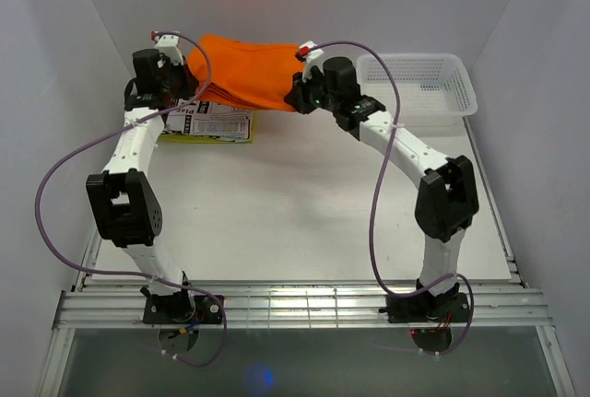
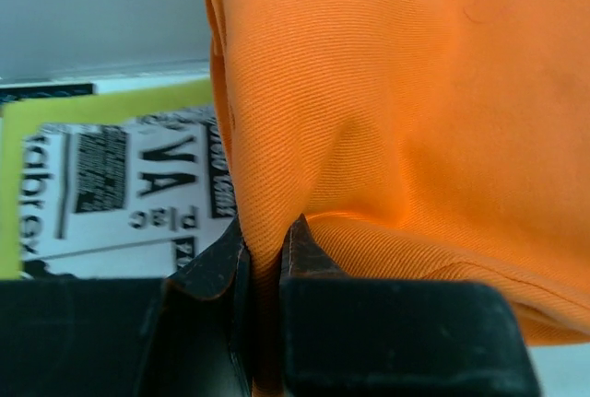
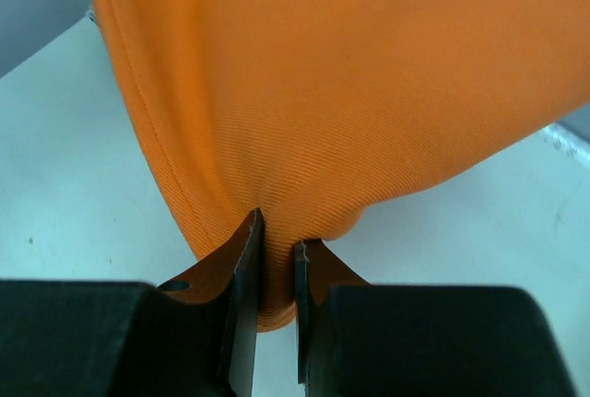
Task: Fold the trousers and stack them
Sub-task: Neatly place the folded trousers to the corner
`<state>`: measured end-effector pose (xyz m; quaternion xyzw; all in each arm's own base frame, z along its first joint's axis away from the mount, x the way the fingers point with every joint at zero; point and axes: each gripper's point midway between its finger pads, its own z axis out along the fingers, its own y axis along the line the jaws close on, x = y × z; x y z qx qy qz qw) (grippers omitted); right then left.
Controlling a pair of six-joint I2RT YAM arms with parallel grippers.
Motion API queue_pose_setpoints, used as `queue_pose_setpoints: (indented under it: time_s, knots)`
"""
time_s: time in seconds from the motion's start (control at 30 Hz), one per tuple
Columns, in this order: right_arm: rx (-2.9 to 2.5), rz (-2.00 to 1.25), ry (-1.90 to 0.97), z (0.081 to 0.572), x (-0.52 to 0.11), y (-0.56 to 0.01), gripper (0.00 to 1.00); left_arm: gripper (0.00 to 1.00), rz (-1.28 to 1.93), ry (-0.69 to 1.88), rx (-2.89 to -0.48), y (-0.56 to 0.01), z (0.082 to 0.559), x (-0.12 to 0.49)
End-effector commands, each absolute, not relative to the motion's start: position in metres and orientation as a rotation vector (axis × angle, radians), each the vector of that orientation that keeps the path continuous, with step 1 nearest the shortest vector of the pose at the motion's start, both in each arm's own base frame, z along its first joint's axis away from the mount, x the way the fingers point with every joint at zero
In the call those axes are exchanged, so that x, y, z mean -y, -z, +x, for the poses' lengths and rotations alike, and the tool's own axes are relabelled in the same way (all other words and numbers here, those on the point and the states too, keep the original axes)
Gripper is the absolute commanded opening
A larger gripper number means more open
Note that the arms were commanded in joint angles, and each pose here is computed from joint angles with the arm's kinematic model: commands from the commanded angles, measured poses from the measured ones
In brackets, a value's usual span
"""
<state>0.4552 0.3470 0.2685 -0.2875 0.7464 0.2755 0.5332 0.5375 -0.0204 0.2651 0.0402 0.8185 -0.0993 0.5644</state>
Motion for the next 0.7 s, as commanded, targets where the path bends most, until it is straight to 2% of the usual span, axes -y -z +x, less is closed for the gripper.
queue_pose_setpoints:
  time_s: [0.0, 0.03, 0.27, 0.67]
  knots:
    - [-1.515, -0.663, -0.547, 0.487, -0.370, -0.345, 0.08, 0.00, -0.013, -0.030, -1.621, -0.358, 0.566, -0.073]
    - [-1.536, -0.675, -0.547, 0.497, -0.383, -0.324, 0.08, 0.00, -0.031, -0.050, -1.617, -0.357, 0.568, -0.089]
    - [-1.459, -0.672, -0.567, 0.533, -0.445, -0.300, 0.08, 0.00, -0.102, -0.090, -1.642, -0.323, 0.591, -0.153]
    - [-1.538, -0.714, -0.572, 0.539, -0.505, -0.168, 0.08, 0.00, -0.162, -0.117, -1.819, -0.190, 0.593, -0.211]
